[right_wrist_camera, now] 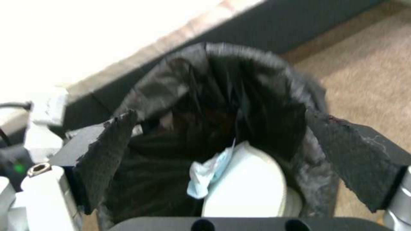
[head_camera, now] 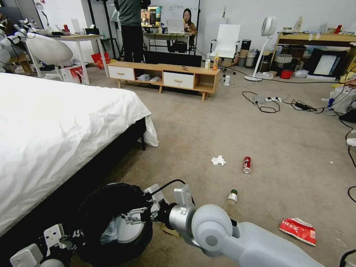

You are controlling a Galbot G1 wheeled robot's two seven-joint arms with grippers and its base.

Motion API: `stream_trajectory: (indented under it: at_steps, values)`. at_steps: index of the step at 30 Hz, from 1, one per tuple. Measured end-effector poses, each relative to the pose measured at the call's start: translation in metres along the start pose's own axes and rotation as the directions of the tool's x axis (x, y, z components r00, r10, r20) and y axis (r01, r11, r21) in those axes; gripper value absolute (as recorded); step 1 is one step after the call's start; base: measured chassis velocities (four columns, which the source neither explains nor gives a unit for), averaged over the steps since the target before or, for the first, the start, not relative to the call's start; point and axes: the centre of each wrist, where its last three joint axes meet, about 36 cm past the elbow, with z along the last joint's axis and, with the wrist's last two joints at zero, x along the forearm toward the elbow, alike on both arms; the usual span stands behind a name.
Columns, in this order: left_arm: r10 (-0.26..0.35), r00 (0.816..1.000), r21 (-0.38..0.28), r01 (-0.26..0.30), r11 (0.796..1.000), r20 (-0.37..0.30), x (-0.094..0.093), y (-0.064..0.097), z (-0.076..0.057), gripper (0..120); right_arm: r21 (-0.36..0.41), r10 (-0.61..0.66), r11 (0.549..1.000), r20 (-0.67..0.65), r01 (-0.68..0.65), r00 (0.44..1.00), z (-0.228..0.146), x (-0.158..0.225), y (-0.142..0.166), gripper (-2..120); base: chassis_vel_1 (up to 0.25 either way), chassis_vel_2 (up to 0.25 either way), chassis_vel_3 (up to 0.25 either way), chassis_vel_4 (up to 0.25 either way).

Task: Pick up the trash bin and place the garbage on the floor into it.

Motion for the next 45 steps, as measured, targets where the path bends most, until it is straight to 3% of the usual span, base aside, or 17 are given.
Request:
stream_trajectory:
  at_steps: [14, 20, 24, 30, 35, 40, 45]
  values:
    - [-0.019, 1.0, -0.012, 0.019, 1.0, 0.004, 0.001, 0.004, 0.0, 2, 0.015, 0.107, 0.993, 0.241, -0.114, 0.965, -0.035, 0.079, -0.018, 100, 0.0, 0.0, 0.0, 0.0]
    - [-0.056, 0.998, -0.028, 0.057, 0.998, 0.017, 0.003, 0.013, -0.004, 2, 0.059, 0.228, 0.961, 0.39, -0.271, 0.892, -0.023, 0.097, -0.034, 100, 0.0, 0.0, 0.0, 0.0]
    - [-0.068, 0.998, -0.032, 0.069, 0.997, 0.019, 0.004, 0.016, -0.005, 2, 0.055, 0.258, 0.949, 0.421, -0.309, 0.869, -0.018, 0.097, -0.038, 100, 0.0, 0.0, 0.0, 0.0]
    - [-0.081, 0.997, -0.034, 0.082, 0.996, 0.016, 0.006, 0.021, -0.005, 2, 0.03, 0.333, 0.914, 0.513, -0.404, 0.791, -0.015, 0.105, -0.052, 100, 0.0, 0.0, 0.0, 0.0]
    - [-0.098, 0.995, -0.031, 0.099, 0.995, 0.018, 0.007, 0.027, -0.005, 2, 0.061, 0.37, 0.87, 0.574, -0.489, 0.731, -0.004, 0.116, -0.062, 100, 0.0, 0.0, 0.0, 0.0]
    - [-0.115, 0.993, -0.027, 0.115, 0.993, 0.021, 0.007, 0.034, -0.006, 2, 0.096, 0.396, 0.845, 0.55, -0.526, 0.735, 0.009, 0.121, -0.063, 100, 0.0, 0.0, 0.0, 0.0]
    - [-0.12, 0.992, -0.021, 0.121, 0.992, 0.022, 0.007, 0.037, -0.006, 2, 0.127, 0.427, 0.839, 0.447, -0.528, 0.786, 0.019, 0.111, -0.059, 100, 0.0, 0.0, 0.0, 0.0]
